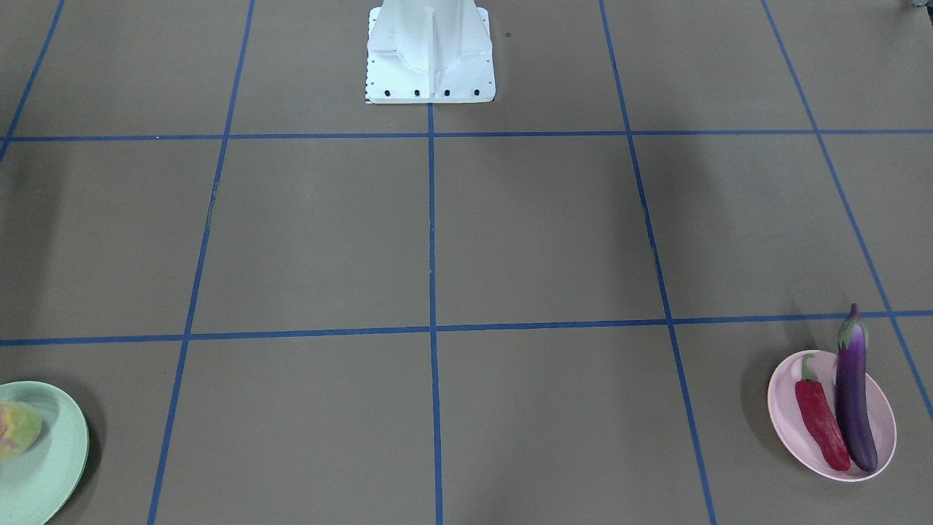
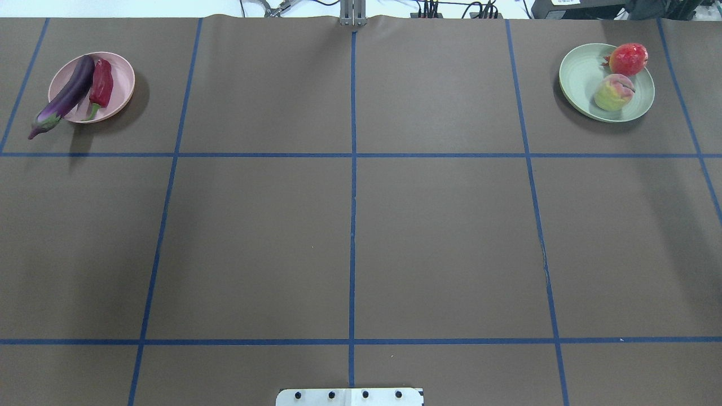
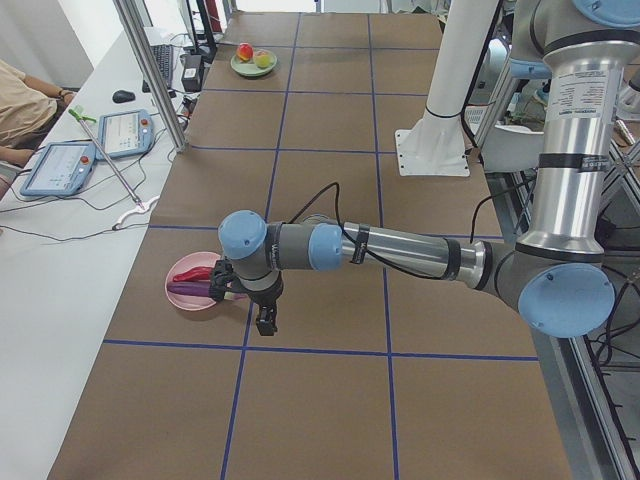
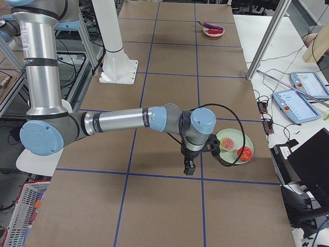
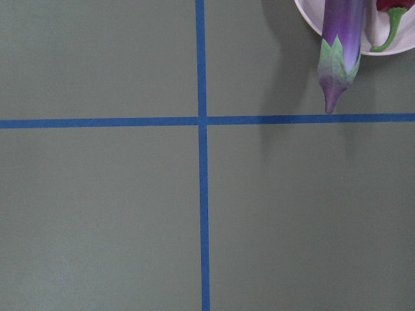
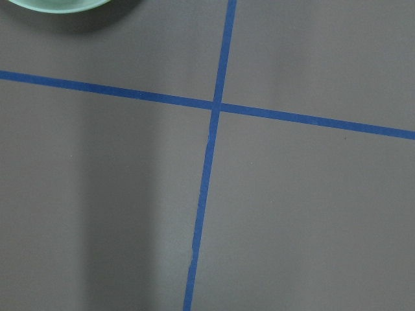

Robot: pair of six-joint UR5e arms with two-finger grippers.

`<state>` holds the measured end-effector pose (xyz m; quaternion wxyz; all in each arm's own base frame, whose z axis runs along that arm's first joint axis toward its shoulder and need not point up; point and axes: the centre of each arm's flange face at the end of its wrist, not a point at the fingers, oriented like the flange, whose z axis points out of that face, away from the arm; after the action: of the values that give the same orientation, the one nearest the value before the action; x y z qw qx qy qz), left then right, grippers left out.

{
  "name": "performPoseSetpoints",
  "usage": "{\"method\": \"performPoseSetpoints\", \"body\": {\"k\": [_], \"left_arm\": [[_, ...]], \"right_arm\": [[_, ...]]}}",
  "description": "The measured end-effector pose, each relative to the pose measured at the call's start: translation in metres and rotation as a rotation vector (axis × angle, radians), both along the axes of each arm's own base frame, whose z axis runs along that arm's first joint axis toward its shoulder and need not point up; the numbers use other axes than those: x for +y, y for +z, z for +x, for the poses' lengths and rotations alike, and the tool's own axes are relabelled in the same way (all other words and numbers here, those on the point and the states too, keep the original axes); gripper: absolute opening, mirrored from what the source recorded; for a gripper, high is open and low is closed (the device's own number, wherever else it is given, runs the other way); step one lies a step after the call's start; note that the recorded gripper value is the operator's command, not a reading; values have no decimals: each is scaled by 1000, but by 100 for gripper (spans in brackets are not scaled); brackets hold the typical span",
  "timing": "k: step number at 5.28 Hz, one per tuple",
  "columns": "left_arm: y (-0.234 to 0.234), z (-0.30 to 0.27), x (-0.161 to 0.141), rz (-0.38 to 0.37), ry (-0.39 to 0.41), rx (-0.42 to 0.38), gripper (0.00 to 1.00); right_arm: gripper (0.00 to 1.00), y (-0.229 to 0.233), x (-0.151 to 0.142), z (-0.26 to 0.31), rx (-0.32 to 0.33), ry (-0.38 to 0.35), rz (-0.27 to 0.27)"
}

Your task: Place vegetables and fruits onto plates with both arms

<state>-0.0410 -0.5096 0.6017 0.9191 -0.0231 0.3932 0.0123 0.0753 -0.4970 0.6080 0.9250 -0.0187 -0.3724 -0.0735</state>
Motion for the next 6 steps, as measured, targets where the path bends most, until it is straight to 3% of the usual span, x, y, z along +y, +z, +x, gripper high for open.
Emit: {"method": "performPoseSetpoints", "body": {"k": [2,6], "left_arm": [[-1,-1,-2,-8,-4,1,100],[-3,-1,-3,0,-2,1,100]], "right_arm": [[100,-3,-2,-18,-42,4,-24],[100,-12,-9,-34,-72,39,-18]]}}
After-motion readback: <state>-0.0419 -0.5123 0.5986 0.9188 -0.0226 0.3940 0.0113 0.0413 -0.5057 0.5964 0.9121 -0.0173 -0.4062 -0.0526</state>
